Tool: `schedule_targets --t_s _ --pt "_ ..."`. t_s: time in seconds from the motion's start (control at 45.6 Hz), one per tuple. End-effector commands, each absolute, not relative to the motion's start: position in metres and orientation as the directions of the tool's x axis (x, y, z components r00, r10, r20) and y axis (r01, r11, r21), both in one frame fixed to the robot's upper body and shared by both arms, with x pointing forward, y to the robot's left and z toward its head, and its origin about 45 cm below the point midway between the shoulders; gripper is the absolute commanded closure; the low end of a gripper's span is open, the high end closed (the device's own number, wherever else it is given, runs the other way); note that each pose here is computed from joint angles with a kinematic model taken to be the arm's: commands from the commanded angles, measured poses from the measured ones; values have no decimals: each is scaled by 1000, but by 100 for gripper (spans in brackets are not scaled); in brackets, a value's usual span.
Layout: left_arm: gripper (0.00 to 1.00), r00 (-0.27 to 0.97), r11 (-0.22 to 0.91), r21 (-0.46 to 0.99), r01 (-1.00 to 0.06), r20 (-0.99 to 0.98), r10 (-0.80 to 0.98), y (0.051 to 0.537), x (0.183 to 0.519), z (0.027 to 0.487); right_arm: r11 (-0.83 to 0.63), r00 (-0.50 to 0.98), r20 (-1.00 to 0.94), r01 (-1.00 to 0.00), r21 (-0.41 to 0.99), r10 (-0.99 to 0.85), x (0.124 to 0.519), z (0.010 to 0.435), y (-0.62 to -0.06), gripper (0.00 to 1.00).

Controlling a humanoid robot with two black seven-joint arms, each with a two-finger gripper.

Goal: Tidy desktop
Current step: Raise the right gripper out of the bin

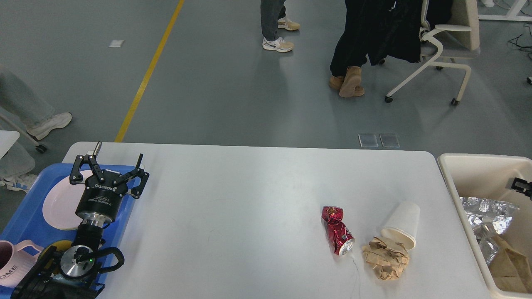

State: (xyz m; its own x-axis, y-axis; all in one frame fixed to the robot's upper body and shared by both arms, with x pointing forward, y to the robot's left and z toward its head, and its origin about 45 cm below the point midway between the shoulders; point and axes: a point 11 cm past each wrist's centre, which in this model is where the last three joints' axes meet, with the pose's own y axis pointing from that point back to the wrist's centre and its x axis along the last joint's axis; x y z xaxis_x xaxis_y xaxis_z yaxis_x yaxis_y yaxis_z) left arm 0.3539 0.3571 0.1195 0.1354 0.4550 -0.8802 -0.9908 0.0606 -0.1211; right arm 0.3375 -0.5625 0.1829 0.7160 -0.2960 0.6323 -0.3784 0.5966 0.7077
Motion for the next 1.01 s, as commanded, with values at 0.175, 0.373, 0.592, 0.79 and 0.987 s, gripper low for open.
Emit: schedule_targets --t_s 0.175,0.373,0.592,0.79,0.987 --pt "4 135 61 -121 -991 -880 455 357 354 119 503 910 413 -340 795 -38 389 309 -427 0" --pt "4 132 60 -118 -991 -880 455 357 353 119 415 986 166 -148 898 -9 380 390 -347 0" --pt "4 134 60 -120 -991 -880 455 357 354 119 307 985 162 -172 936 56 327 433 -290 0" --pt "4 134 60 -120 -991 -880 455 357 354 119 232 984 179 -178 956 17 310 427 -275 0" --pt "4 134 60 -120 -991 -880 455 357 354 119 132 984 181 -178 975 -7 311 410 -272 0"
